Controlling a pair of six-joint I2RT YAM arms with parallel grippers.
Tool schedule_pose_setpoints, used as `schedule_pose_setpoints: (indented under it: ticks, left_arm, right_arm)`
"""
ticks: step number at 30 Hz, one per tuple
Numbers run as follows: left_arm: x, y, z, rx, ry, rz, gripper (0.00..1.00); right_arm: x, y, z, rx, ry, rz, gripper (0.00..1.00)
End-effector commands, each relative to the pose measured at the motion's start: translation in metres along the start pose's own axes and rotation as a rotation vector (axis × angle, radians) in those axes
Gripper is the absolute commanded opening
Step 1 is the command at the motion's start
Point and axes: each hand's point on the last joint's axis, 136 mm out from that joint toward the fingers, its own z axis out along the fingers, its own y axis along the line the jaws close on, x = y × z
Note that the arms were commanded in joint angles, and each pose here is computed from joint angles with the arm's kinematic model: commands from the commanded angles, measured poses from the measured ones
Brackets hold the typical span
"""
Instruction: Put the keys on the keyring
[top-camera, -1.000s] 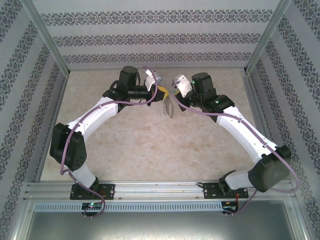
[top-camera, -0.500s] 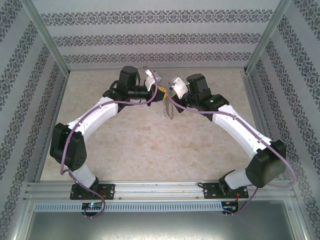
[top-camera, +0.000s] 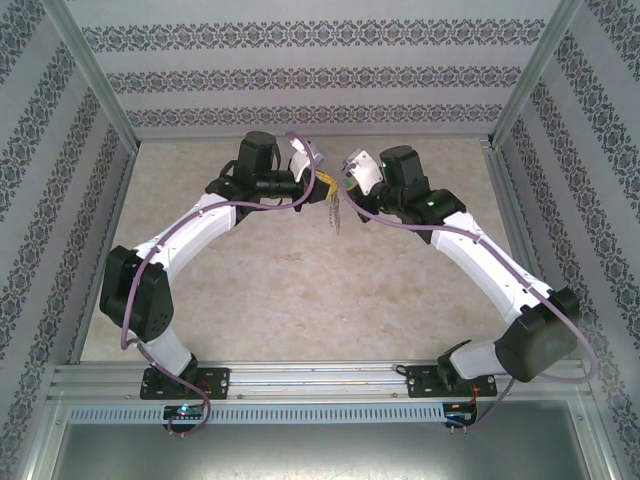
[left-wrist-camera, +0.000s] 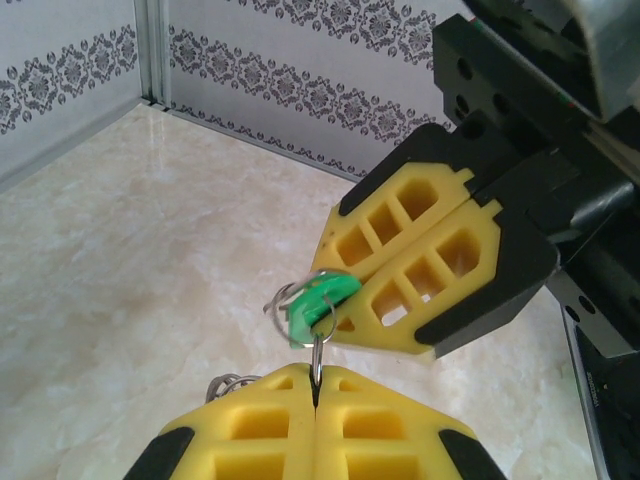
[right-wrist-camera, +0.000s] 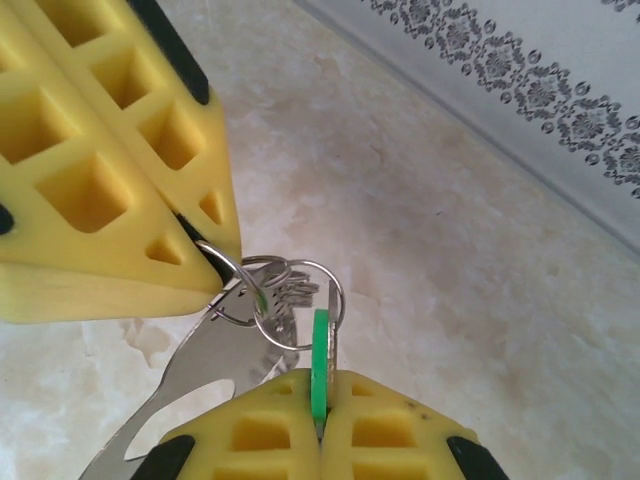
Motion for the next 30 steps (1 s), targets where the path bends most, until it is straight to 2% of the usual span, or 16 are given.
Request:
schedule_pose_setpoints:
  ticks: [1, 16, 30]
  left_arm:
    - [-0.013, -0.008, 0.001, 0.025, -0.015, 0.050, 0.00]
    - [-0.013, -0.007, 0.003, 0.032, -0.015, 0.043, 0.00]
    - [-0.003, -0.006, 0.005, 0.032, -0.010, 0.027, 0.00]
  right_arm:
    - [-0.002, -0.004, -0.004, 0.012, -0.012, 0.006, 0.00]
    - [-0.013, 0.008, 0.009, -0.031, -0.015, -0.016, 0.00]
    - [-0.016, -0.009, -0.006, 0.050, -0.023, -0.011, 0.00]
